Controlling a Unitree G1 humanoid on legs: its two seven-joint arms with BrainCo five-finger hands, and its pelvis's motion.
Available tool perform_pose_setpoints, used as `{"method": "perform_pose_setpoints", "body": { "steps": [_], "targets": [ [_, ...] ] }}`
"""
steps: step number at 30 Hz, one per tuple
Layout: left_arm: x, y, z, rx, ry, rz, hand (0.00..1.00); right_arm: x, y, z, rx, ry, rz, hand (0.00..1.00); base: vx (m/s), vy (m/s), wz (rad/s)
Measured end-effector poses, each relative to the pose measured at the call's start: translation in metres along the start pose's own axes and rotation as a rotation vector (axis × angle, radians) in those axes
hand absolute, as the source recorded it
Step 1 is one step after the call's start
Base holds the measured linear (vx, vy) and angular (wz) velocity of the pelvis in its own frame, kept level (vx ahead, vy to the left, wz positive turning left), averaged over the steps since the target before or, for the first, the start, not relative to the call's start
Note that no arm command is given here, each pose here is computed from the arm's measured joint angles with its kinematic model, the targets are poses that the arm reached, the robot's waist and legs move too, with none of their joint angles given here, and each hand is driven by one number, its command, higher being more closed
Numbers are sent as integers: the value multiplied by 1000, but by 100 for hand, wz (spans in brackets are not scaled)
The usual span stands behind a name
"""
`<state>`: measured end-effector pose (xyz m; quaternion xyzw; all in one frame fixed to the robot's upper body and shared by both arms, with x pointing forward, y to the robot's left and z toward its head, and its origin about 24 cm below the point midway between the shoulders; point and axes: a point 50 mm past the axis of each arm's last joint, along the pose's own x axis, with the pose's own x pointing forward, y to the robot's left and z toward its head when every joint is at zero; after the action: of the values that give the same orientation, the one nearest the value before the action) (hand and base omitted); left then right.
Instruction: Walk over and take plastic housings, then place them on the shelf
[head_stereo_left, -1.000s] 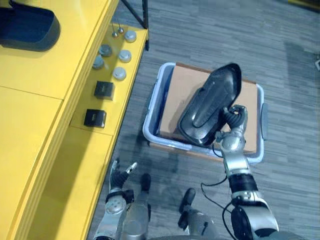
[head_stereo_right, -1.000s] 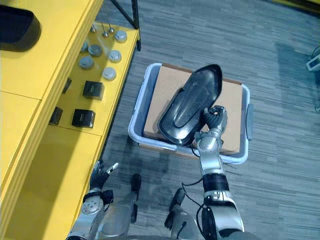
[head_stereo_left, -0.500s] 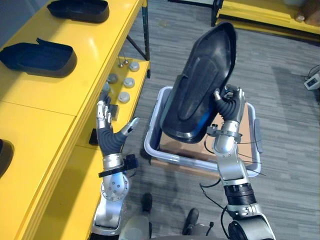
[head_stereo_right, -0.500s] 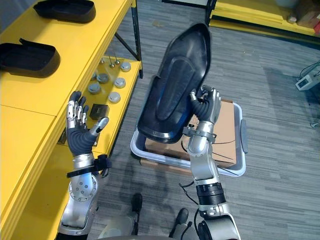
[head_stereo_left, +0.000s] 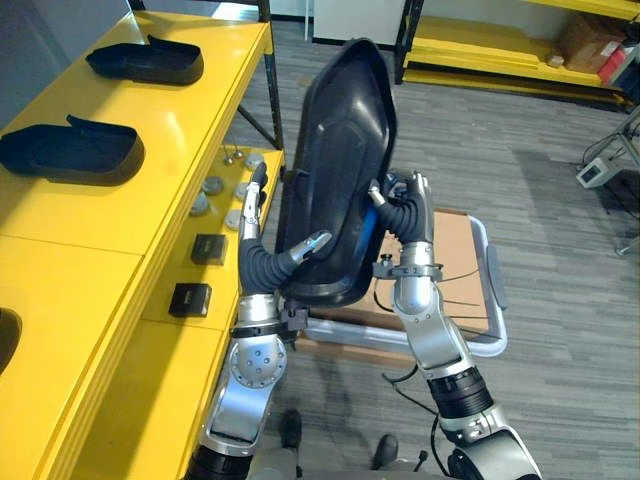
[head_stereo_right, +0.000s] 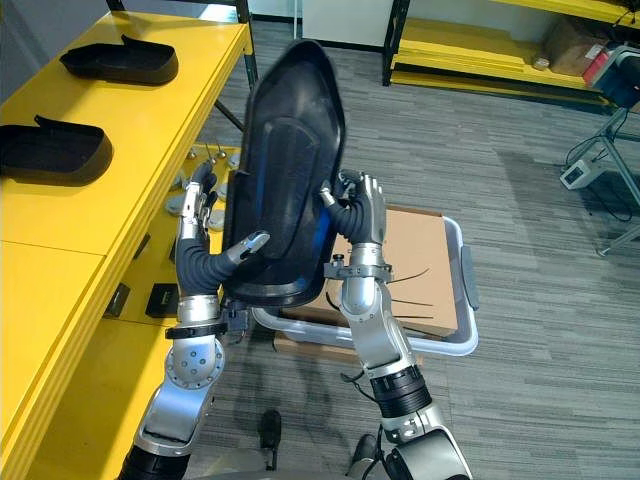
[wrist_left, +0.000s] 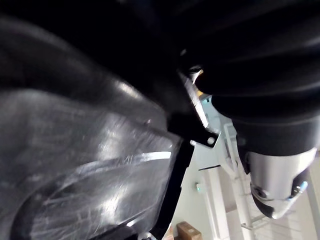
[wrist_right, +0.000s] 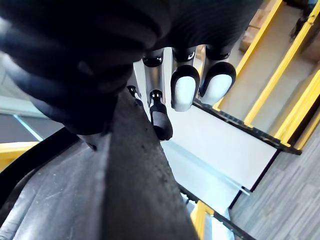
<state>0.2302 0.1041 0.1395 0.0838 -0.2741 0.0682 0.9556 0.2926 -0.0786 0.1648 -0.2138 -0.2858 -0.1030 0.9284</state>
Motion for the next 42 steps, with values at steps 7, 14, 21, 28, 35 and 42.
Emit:
{"method": "perform_pose_setpoints", "body": {
  "steps": [7, 14, 21, 28, 35, 42],
  "targets": [
    [-4, -5, -20, -14, 101, -39, 100, 0, 1, 0, -4, -4, 11, 100, 0, 1, 0],
    [-14, -10, -40, -145, 242, -91, 100, -2, 3, -1, 5, -7, 54, 0, 7, 1, -5],
    [-29, 10, -60, -99, 346, -40, 100, -10, 20, 9, 148, -32, 219, 0, 0, 0, 0],
    [-35, 23, -67, -85, 383, -46, 100, -10, 9, 5, 226, -64, 375, 0, 0, 0, 0],
    [-45, 48, -76, -7, 433, 7, 100, 12, -70, 25, 318, -270, 195, 0, -10, 0, -4],
    [-57, 72, -77, 64, 468, 136, 100, -11, -149, -17, 282, -129, -229, 0, -29, 6, -2]
  ]
}}
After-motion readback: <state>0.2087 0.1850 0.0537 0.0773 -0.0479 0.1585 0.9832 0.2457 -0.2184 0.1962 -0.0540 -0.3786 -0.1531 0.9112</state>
